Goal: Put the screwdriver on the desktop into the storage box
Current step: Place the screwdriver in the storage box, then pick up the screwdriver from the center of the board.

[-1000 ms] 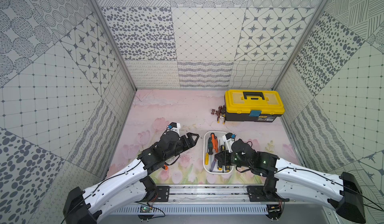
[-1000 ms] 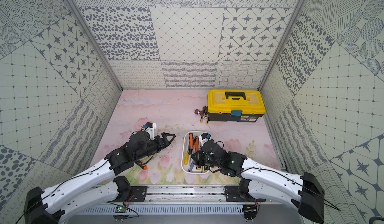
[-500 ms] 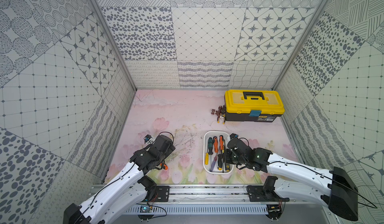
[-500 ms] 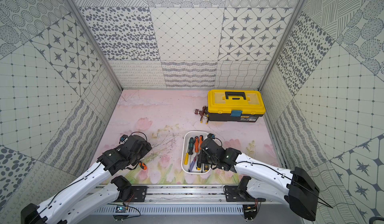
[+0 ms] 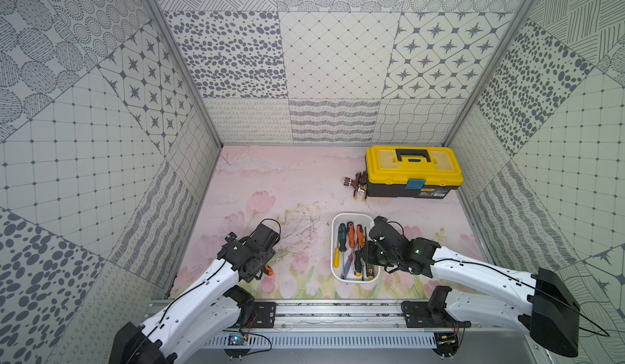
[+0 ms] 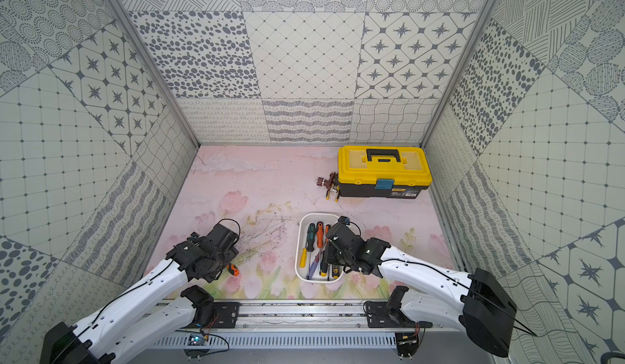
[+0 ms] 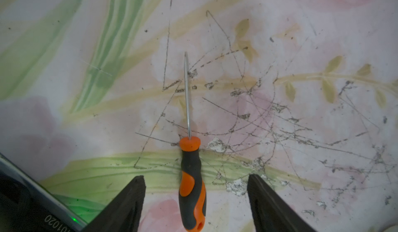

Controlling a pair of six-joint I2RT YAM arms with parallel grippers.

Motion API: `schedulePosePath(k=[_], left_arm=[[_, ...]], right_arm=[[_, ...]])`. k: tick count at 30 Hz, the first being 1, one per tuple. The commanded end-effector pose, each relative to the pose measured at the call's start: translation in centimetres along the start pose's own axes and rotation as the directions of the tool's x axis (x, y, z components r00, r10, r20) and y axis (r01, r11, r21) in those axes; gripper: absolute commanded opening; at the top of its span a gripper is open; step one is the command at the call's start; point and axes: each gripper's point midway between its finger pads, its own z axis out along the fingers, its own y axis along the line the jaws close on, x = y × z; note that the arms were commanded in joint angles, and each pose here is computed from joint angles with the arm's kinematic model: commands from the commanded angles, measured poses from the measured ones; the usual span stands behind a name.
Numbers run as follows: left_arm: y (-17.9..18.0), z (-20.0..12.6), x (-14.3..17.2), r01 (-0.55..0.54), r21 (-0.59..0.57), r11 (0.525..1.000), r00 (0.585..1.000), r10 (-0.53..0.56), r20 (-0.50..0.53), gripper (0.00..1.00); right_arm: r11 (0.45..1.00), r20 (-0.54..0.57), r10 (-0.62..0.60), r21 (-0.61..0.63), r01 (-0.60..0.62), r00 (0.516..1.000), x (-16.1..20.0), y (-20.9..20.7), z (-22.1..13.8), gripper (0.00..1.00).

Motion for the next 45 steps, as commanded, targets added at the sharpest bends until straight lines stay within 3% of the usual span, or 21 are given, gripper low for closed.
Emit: schedulePosePath(k=[1,8,14,23,29,33,35,38,41,45], left_arm=[[2.4,0.5,0.5,0.046,-0.103,0.994,0.999,-0.047,-0.01,0.8],[2.0,1.9,1.9,0.056,-0.111,0.992,0.995,-0.064,-0.071,0.75],[1.7,2.7,2.7,0.062,-0.117,0.991,0.992,-0.074,-0.101,0.62],[1.5,3.4,3.3,0.066,-0.125,0.99,0.988,-0.083,-0.13,0.6],[0.5,3.5,3.2,0.055,-0.089,0.994,0.989,-0.067,-0.13,0.26],[-1.3,3.0,2.8,-0.003,-0.025,1.0,0.991,0.0,-0.135,0.0],[-3.7,2.2,2.8,-0.08,0.083,0.993,0.984,0.092,-0.152,0.0],[-9.2,-0.2,3.7,-0.194,0.364,0.911,0.953,0.263,-0.151,0.0],[-13.0,-4.1,4.4,-0.333,0.53,0.78,0.913,0.407,-0.025,0.0],[-17.6,-10.1,7.7,-0.475,0.732,0.488,0.806,0.575,0.14,0.0]], right_arm=[[0.999,0.03,-0.003,-0.046,0.005,1.0,-1.0,1.3,-0.9,0.38],[0.995,0.058,-0.004,-0.096,0.01,0.998,-1.3,1.9,-2.5,0.34],[0.99,0.094,-0.002,-0.14,0.016,0.996,-1.7,2.2,-3.9,0.32],[0.987,0.094,-0.012,-0.156,0.027,0.995,-1.8,2.8,-4.3,0.3],[0.987,0.093,-0.019,-0.16,0.034,0.995,-1.8,2.9,-4.4,0.29],[0.984,0.094,-0.023,-0.172,0.039,0.995,-1.8,3.1,-4.6,0.29],[0.981,0.095,-0.026,-0.187,0.044,0.995,-1.8,3.4,-4.7,0.29],[0.971,0.096,-0.035,-0.233,0.057,0.995,-1.8,4.3,-5.0,0.29],[0.953,0.09,-0.043,-0.295,0.068,0.995,-1.7,5.6,-5.4,0.29],[0.916,0.092,-0.051,-0.392,0.083,0.994,-1.7,7.6,-6.3,0.33]])
